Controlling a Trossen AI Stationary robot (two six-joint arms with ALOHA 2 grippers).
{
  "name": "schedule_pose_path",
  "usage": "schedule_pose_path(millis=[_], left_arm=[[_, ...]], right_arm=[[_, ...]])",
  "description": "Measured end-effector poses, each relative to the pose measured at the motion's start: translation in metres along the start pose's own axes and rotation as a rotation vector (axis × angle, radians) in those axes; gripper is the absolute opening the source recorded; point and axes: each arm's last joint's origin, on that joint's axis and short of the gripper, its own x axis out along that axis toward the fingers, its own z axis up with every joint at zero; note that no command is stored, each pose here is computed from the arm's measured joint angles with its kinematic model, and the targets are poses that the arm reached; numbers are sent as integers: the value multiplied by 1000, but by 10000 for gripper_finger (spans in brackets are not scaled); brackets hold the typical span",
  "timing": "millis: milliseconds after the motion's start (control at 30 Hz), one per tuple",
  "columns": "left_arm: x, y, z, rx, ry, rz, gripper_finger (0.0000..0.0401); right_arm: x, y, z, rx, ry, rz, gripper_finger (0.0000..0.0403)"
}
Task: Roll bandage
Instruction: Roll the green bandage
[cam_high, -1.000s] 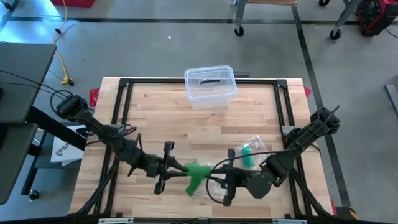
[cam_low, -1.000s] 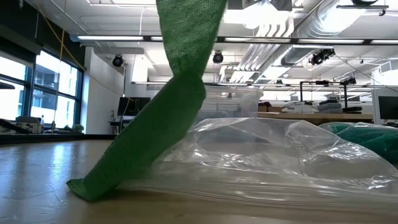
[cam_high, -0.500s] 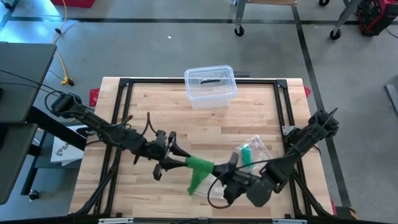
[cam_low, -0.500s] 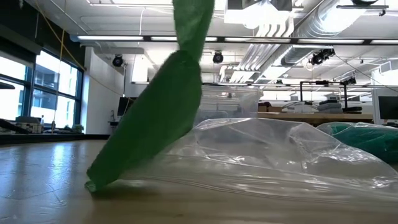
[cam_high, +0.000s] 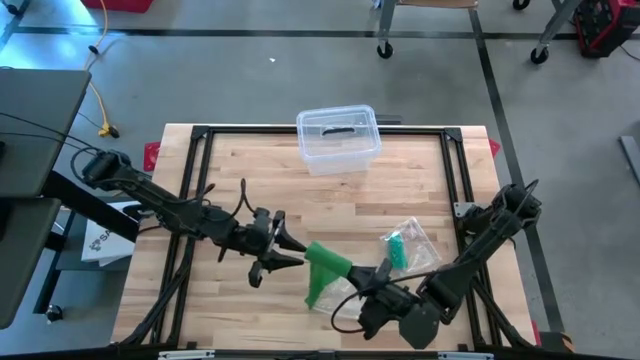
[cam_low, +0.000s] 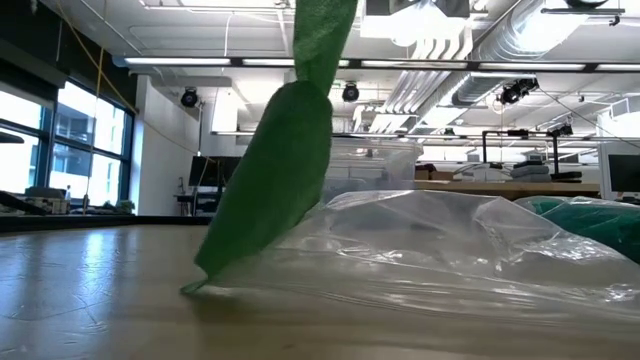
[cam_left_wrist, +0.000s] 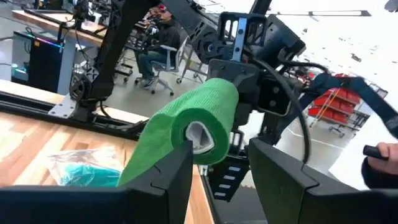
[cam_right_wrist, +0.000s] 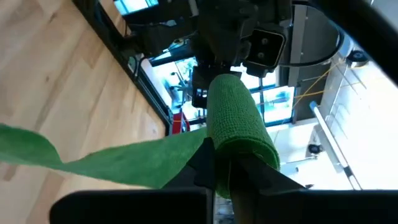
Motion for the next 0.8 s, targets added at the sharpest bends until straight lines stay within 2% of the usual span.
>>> schedule_pose_path(millis=[433, 700, 800], left_arm=[[14, 8, -7, -38, -35, -27, 149], [15, 10, -2, -34, -68, -52, 149], [14, 8, -1, 24, -56, -83, 149]], right_arm=[[-1, 0, 0, 23, -6, 7, 12], [-1, 0, 0, 155, -14, 14, 12], [-3, 0, 1, 174, -27, 20, 12]])
